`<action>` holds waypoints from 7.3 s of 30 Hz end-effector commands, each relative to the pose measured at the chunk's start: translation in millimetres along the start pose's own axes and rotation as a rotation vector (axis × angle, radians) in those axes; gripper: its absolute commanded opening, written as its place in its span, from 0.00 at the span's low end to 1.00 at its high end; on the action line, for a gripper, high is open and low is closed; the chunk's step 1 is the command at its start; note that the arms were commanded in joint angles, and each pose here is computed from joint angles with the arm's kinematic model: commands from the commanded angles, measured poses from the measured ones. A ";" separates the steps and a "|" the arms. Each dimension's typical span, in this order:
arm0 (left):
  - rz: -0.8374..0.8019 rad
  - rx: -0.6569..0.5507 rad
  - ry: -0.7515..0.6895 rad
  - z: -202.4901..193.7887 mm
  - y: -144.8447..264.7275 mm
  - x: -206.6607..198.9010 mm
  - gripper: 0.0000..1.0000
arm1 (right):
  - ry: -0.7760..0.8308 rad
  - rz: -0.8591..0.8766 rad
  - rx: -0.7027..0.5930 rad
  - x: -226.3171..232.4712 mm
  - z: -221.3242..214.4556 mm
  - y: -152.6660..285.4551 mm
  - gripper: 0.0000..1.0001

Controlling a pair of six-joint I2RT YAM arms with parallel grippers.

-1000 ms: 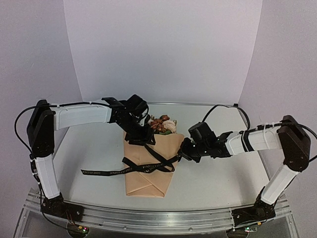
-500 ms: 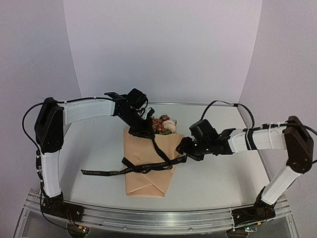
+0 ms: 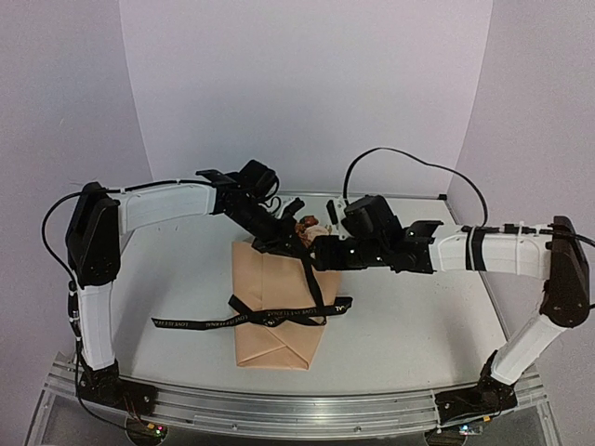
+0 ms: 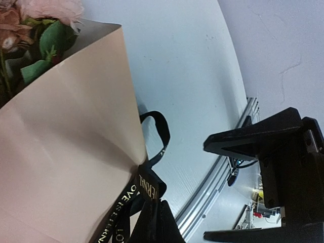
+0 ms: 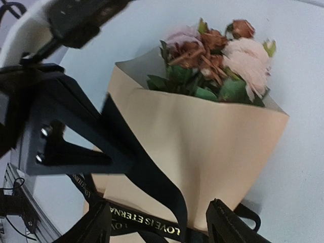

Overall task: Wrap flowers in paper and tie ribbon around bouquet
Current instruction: Cross the ribbon over the folded bouquet.

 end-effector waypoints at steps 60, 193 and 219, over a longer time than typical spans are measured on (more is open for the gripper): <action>-0.025 -0.158 -0.282 -65.9 16.6 -25.2 0.66 | -0.974 0.077 0.224 14.7 -11.1 -32.9 0.00; -0.040 0.270 -0.356 -10.2 -90.0 20.6 0.00 | -0.368 -0.242 0.148 -84.9 -86.2 5.5 0.59; -0.020 0.239 -0.340 -5.4 -82.7 20.2 0.08 | -0.280 -0.241 0.097 -86.6 -82.3 -18.2 0.00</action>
Point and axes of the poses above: each gripper's point midway between its finger pads, its own y axis back along the fingers, its own x axis along the line the jaws close on, z = x × y, the point moved 10 cm from there along y, back along the fingers, and after that the axes turned 3 degrees about -y, right-handed, at the moved point
